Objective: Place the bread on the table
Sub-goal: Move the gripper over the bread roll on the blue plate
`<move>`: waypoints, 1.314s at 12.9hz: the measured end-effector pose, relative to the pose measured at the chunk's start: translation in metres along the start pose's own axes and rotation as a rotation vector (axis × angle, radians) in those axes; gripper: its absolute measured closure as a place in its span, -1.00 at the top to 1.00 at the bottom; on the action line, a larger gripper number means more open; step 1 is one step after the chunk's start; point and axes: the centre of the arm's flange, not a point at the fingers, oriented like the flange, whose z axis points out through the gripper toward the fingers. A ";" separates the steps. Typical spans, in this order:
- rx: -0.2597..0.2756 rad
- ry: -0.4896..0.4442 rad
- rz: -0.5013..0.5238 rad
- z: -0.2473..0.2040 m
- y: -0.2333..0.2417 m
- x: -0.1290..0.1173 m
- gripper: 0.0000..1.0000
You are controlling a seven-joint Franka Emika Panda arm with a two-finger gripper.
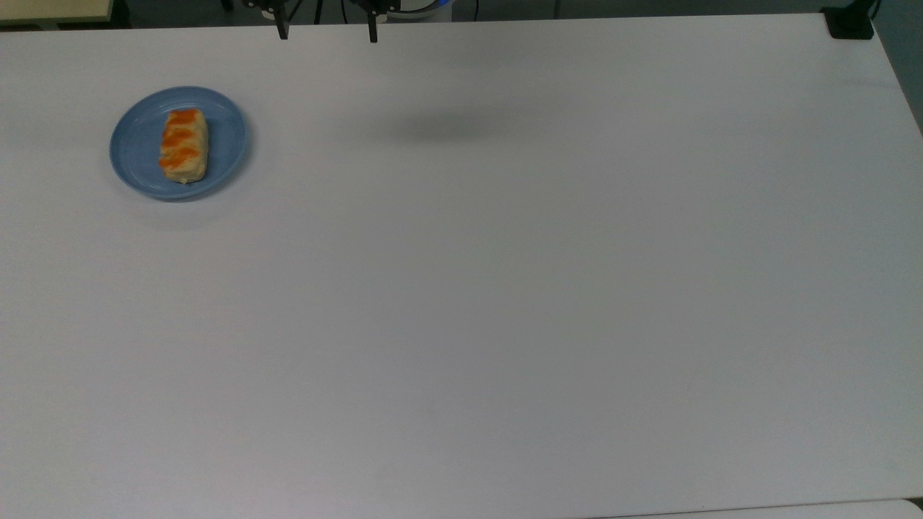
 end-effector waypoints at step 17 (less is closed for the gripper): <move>-0.024 -0.076 0.048 0.035 0.185 -0.033 1.00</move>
